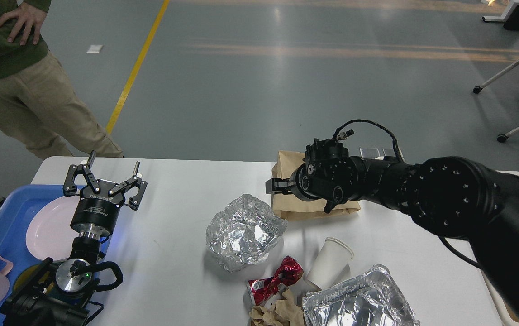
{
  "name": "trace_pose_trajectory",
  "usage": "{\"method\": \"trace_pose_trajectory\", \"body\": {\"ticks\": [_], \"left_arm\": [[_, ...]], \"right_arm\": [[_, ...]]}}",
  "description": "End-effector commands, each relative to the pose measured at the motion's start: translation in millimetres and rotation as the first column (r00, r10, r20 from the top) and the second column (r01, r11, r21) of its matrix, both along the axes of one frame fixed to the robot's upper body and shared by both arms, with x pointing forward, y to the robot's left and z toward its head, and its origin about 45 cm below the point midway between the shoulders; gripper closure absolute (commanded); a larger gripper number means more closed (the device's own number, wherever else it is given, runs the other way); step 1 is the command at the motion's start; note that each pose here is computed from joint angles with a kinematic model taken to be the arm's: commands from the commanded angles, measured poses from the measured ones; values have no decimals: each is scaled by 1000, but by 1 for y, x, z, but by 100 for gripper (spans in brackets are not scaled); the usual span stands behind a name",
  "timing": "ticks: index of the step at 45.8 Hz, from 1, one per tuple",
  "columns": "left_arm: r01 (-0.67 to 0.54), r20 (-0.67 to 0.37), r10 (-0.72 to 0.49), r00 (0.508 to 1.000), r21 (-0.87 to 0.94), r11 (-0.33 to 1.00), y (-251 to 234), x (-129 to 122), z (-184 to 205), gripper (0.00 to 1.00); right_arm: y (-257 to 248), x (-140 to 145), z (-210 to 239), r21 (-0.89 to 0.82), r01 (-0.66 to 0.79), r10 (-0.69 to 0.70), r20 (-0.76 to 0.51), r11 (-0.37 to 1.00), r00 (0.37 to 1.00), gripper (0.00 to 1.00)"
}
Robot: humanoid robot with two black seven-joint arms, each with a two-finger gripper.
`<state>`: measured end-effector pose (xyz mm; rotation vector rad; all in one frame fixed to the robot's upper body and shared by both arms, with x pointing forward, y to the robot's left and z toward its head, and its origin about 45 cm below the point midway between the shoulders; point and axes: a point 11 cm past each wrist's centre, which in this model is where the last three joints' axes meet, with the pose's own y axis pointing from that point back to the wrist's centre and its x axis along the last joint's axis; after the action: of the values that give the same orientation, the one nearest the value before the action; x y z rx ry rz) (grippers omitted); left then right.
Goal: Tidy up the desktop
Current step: 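Move the right gripper over the flat brown paper bag on the table, then grasp the flat brown paper bag's edge with the right gripper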
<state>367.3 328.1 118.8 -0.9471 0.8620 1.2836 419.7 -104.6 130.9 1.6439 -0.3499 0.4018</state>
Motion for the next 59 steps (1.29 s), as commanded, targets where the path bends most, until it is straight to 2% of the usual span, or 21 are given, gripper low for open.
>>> {"method": "trace_pose_trajectory", "body": {"ticks": [1, 7, 10, 15, 18, 21, 25, 29, 36, 54, 59], "left_arm": [[0, 0, 0, 1000, 0, 1000, 0, 0, 0, 4], [0, 0, 0, 1000, 1, 1000, 0, 0, 0, 4], [0, 0, 0, 1000, 1, 1000, 0, 0, 0, 4], [0, 0, 0, 1000, 1, 1000, 0, 0, 0, 4], [0, 0, 0, 1000, 1, 1000, 0, 0, 0, 4], [0, 0, 0, 1000, 1, 1000, 0, 0, 0, 4], [-1, -1, 1, 1000, 1, 1000, 1, -1, 0, 4], [0, 0, 0, 1000, 1, 1000, 0, 0, 0, 4], [0, 0, 0, 1000, 1, 1000, 0, 0, 0, 4], [0, 0, 0, 1000, 0, 1000, 0, 0, 0, 4], [0, -1, 0, 1000, 0, 1000, 0, 0, 0, 4]], "right_arm": [[4, -4, -6, 50, 37, -37, -6, 998, 999, 2], [19, 0, 4, 152, 105, -100, -40, 983, 994, 1], [18, -2, 5, 205, 186, -164, -121, 961, 979, 1], [-10, 4, 6, 299, 407, -344, -242, 863, 907, 1], [-18, -3, -7, 326, 503, -407, -320, 801, 856, 3], [-20, -10, -16, 340, 563, -444, -369, 753, 817, 3], [-40, -6, -21, 344, 623, -508, -370, 703, 778, 5], [-44, -4, -22, 362, 657, -541, -378, 661, 752, 5], [-58, -2, -33, 394, 757, -661, -375, 521, 650, 6], [-61, -8, -49, 412, 820, -705, -436, 397, 560, 6], [-64, -9, -55, 419, 837, -719, -452, 351, 528, 10]]}}
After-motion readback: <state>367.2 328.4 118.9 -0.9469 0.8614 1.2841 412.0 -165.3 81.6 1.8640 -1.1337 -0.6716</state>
